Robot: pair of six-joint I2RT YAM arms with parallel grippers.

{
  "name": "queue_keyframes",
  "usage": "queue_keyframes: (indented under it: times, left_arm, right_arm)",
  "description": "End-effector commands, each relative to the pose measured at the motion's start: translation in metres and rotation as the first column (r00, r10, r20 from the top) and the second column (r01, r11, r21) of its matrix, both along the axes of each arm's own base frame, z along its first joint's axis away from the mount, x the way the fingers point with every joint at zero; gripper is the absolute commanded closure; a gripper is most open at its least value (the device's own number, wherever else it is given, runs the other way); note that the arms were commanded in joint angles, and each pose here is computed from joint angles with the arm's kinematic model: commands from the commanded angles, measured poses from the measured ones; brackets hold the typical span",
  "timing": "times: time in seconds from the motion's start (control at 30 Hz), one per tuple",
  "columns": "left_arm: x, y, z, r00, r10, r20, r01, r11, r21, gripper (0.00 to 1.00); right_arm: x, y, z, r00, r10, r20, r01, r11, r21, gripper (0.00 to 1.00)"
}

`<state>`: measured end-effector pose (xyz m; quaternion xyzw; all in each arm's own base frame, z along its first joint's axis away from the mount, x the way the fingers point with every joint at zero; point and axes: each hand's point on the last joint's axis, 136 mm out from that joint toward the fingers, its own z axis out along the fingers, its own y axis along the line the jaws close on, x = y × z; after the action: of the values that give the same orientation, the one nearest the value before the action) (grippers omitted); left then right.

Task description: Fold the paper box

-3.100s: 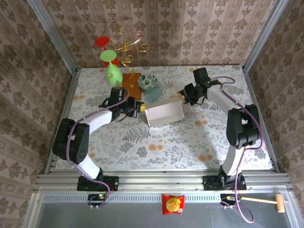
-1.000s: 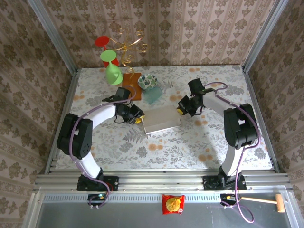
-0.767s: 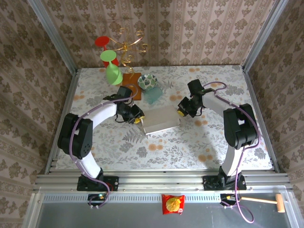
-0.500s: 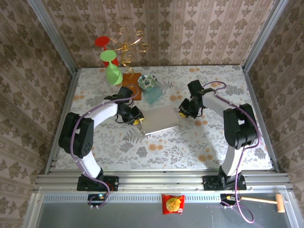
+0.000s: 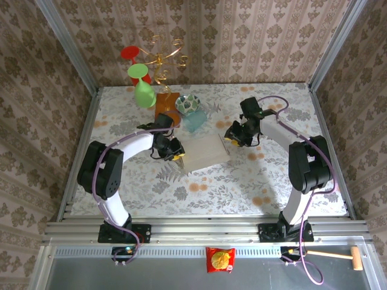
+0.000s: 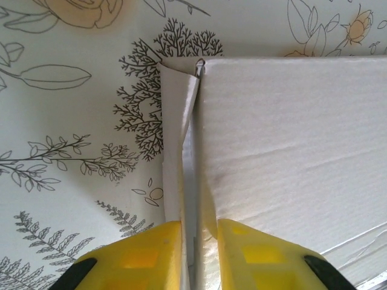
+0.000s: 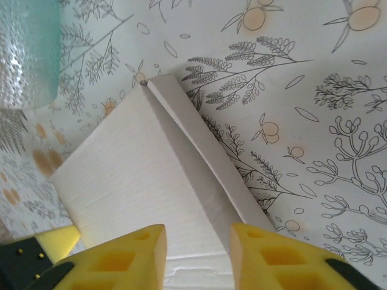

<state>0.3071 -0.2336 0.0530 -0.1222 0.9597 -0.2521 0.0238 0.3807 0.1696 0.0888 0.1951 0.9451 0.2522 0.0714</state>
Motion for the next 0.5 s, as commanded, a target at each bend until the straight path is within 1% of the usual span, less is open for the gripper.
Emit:
queue_keyframes:
  times: [0.0,0.23,0.33,0.37,0.47]
  left_arm:
    - [-0.004,0.007,-0.013,1.000,-0.014,-0.008,0.014,0.999,0.043,0.78]
    - [-0.005,0.009,-0.016,1.000,-0.024,-0.009,0.025,0.998,0.053,0.80]
    - [-0.005,0.009,-0.017,0.999,-0.033,-0.005,0.033,0.998,0.057,0.81]
    - [-0.005,0.009,-0.017,0.999,-0.034,-0.004,0.034,0.998,0.059,0.81]
    - [-0.005,0.008,-0.018,0.999,-0.036,-0.001,0.036,0.998,0.053,0.82]
  right_arm:
    - [-0.007,0.012,-0.010,0.994,0.107,-0.022,-0.107,0.994,0.006,0.62]
    - [-0.019,0.015,-0.038,0.982,0.171,-0.082,-0.173,0.985,-0.025,0.56]
    - [-0.024,0.011,-0.050,0.978,0.180,-0.111,-0.186,0.981,-0.050,0.56]
    - [-0.025,0.009,-0.054,0.976,0.181,-0.120,-0.189,0.980,-0.058,0.58]
    - [-0.029,0.008,-0.063,0.973,0.186,-0.138,-0.196,0.979,-0.060,0.69]
